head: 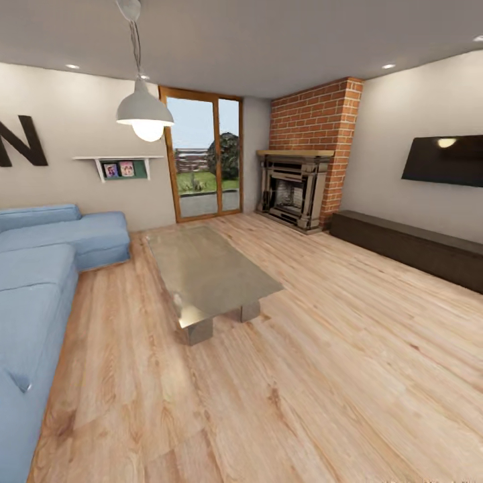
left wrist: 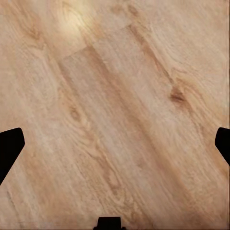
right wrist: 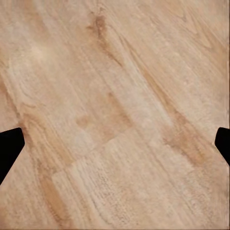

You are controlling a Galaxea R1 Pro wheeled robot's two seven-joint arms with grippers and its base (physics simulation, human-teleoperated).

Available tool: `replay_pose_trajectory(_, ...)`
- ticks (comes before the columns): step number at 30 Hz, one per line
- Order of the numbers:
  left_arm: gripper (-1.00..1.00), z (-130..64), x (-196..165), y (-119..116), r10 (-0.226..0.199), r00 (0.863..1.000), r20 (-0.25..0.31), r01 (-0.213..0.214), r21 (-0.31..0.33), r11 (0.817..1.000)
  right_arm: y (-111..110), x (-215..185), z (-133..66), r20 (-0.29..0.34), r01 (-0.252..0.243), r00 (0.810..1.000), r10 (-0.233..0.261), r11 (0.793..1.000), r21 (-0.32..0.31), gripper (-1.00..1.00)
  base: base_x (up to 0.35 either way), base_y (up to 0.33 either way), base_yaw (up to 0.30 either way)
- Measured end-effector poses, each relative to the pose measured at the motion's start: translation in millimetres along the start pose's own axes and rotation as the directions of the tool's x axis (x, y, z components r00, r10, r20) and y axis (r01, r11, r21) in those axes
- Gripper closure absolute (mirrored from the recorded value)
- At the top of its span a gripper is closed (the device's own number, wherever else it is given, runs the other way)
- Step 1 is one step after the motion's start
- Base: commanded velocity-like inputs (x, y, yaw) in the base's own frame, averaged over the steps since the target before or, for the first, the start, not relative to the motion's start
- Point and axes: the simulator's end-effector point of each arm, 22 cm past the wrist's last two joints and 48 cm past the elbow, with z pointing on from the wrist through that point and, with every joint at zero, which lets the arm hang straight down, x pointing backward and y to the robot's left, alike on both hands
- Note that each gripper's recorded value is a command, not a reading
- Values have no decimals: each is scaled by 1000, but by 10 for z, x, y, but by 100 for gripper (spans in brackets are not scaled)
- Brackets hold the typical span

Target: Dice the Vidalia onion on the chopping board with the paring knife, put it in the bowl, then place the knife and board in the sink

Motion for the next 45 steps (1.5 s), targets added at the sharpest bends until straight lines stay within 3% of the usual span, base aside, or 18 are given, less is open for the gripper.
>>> replay_pose_trajectory(45, -100, 0, 0, 11, 1, 1000, 0, -1, -1, 1000, -11, 1, -1, 0, 1, 1000, -1, 1000, 3, -100, 240, -211, -279)
